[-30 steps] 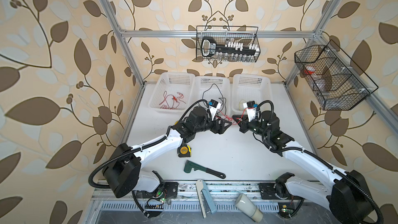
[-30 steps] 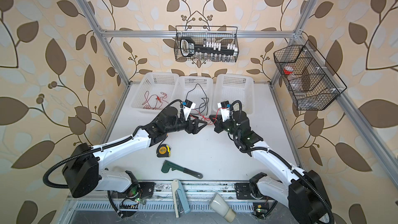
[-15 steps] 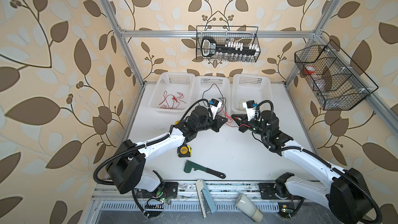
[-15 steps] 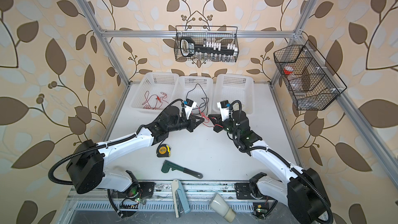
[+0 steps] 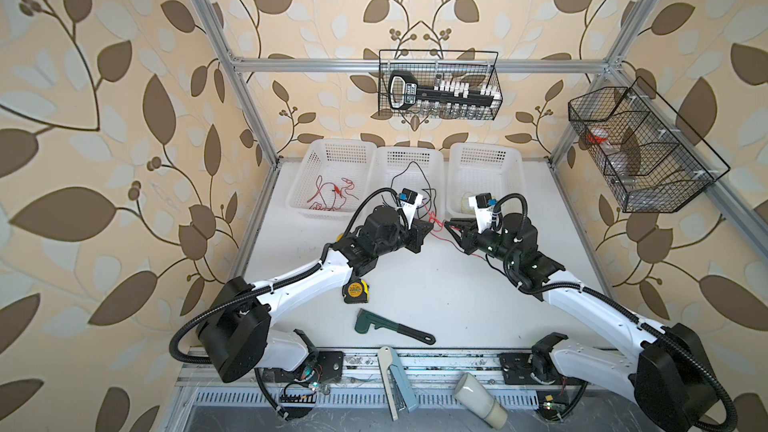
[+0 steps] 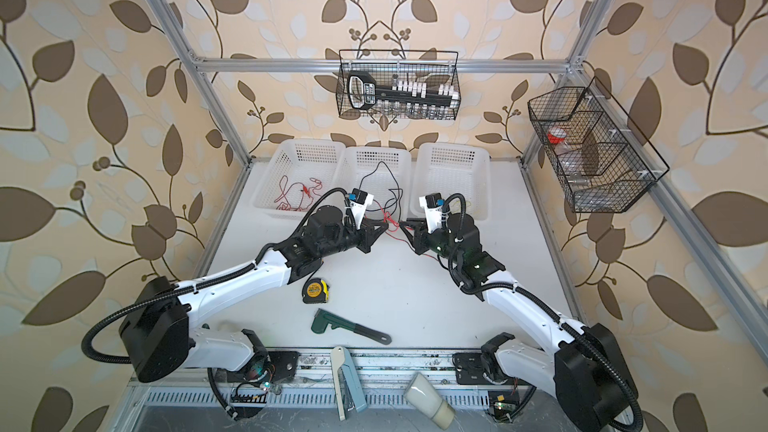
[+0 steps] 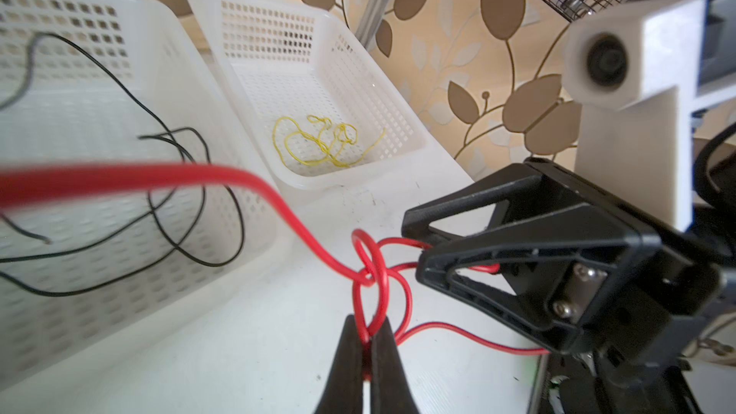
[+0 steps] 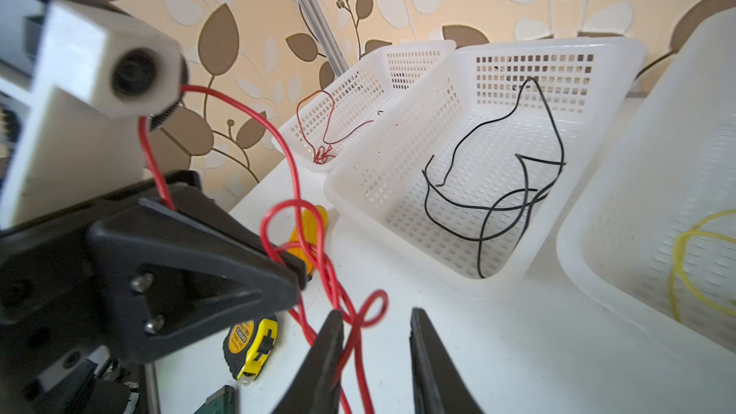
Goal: Untangle the cables
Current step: 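Carry the red wire into the red-wire basket and open the left gripper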
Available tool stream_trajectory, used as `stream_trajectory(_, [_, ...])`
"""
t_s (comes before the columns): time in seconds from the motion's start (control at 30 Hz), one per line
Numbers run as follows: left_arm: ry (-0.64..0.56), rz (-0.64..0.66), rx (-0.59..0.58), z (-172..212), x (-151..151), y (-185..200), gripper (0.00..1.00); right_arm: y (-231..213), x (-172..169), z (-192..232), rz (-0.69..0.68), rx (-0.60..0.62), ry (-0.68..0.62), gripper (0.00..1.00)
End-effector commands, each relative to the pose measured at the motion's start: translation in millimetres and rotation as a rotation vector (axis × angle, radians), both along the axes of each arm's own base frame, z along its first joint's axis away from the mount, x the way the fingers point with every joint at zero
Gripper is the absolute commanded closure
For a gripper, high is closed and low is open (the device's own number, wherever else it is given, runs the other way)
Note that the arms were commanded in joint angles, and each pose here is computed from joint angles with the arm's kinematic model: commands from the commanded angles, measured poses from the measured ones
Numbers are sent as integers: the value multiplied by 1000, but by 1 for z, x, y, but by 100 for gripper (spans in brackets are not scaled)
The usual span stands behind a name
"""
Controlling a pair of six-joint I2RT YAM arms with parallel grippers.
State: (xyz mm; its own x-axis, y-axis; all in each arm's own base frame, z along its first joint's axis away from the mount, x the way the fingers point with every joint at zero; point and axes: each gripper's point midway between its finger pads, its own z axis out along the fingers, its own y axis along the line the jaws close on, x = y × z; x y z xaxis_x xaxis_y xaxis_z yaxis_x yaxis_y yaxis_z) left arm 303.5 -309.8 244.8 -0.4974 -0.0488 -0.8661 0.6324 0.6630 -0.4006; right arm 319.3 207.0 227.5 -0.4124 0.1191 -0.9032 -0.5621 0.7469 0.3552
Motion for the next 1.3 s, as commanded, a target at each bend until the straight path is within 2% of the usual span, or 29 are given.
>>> stream_trajectory(0.0, [-160, 164, 56, 35, 14, 34, 100, -23, 8, 9, -107, -33, -30, 67])
stream_trajectory(0.17, [-222, 392, 209, 48, 39, 83, 100, -68, 16, 2, -280, -60, -14, 63])
stream_trajectory(0.3, [-232, 597, 306, 57, 67, 143, 100, -95, 15, -6, -376, -132, -1, 62])
stream_trajectory(0.43, [-184, 792, 293, 59, 96, 213, 100, -105, 12, -16, -412, -181, 10, 62])
stream_trajectory(0.57, [-152, 893, 299, 53, 122, 258, 100, -108, 12, -24, -422, -191, 33, 62])
stream_trajectory(0.73, [-50, 1050, 322, 27, 160, 312, 100, -108, 16, -32, -430, -202, 52, 62])
stream_trajectory(0.93, [120, 1112, 296, -21, 201, 346, 100, -112, 17, -43, -447, -237, 74, 62])
stream_trajectory(1.1, [219, 1058, 316, -64, 226, 340, 100, -120, 14, -53, -471, -272, 87, 61])
stream_trajectory(1.27, [292, 1033, 340, -94, 231, 337, 100, -127, 13, -62, -493, -299, 99, 61])
